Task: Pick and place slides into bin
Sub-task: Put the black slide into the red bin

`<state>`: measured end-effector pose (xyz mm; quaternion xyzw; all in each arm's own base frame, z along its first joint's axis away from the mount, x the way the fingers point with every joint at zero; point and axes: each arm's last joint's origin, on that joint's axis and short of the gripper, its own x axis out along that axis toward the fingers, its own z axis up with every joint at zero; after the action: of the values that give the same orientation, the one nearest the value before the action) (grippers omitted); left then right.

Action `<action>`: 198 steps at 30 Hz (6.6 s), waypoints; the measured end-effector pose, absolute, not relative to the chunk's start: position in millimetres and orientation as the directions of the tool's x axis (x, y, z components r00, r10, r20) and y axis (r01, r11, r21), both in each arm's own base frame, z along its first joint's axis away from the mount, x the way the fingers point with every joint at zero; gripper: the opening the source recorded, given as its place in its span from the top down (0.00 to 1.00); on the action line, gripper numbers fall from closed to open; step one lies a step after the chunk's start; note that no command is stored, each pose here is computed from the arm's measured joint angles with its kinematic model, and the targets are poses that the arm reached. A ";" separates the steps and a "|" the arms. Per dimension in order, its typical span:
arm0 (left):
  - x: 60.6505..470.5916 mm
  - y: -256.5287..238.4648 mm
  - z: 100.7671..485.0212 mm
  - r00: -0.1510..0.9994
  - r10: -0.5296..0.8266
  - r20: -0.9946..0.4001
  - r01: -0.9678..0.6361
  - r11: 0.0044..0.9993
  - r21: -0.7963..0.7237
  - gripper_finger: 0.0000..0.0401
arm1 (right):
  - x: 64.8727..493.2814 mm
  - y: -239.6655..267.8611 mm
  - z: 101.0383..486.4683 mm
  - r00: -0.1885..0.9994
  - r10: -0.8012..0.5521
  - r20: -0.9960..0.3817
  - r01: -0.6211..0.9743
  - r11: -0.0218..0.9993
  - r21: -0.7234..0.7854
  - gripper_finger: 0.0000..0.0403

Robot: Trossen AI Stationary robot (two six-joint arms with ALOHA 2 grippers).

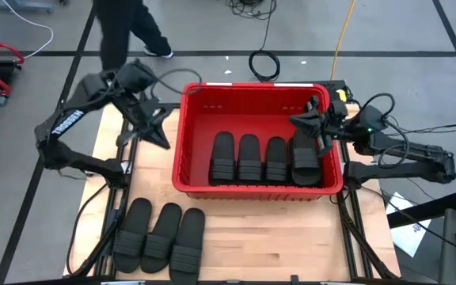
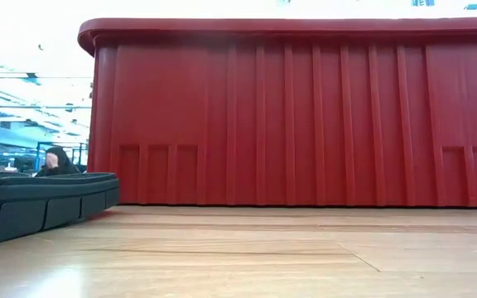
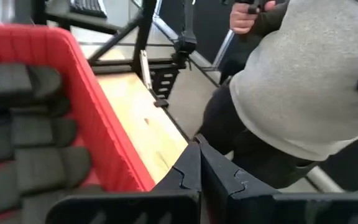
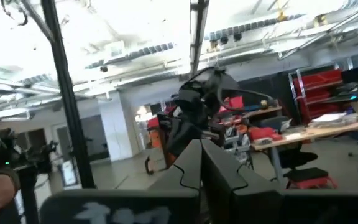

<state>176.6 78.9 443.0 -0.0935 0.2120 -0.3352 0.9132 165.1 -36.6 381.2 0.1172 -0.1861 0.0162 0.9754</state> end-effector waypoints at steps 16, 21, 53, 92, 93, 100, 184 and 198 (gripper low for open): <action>160.7 31.5 394.1 0.588 -0.720 -0.368 0.592 0.693 -0.411 1.00 | 181.0 1.1 388.8 0.963 -0.015 0.270 -0.050 0.971 0.234 1.00; 169.2 4.1 397.2 0.526 -0.751 -0.398 0.590 0.660 -0.465 1.00 | 176.7 3.6 388.0 0.968 0.040 0.249 -0.100 0.968 0.232 1.00; 283.5 -174.9 267.9 0.158 -0.594 -0.789 0.325 0.785 -0.527 0.86 | 128.1 16.7 399.5 0.812 0.518 0.269 -0.560 0.822 0.108 1.00; 280.0 -179.3 156.5 0.018 -0.714 -0.700 0.181 0.691 -0.700 0.41 | 134.9 14.5 397.5 0.856 0.444 0.264 -0.501 0.839 0.213 1.00; 279.9 -179.4 155.8 0.021 -0.716 -0.698 0.185 0.689 -0.701 0.44 | 134.9 14.5 397.5 0.856 0.444 0.264 -0.501 0.839 0.212 1.00; 283.8 -183.8 164.4 0.028 -0.769 -0.638 0.305 0.615 -0.727 0.82 | 134.9 14.5 397.5 0.856 0.444 0.264 -0.498 0.846 0.190 1.00; 396.5 149.4 447.6 0.992 0.016 -0.124 -0.010 0.999 0.047 0.99 | 172.1 -29.1 378.6 0.863 -0.486 0.141 0.466 0.872 0.149 0.77; 415.9 129.1 433.9 0.988 -0.006 -0.154 0.033 0.984 0.172 0.99 | 181.0 -47.5 374.5 0.812 -0.569 0.131 0.536 0.815 0.221 0.62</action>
<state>415.9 129.1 433.9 0.0876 0.0768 -0.0099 0.9931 181.0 -47.5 374.5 0.0872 -0.0960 -0.2914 0.9478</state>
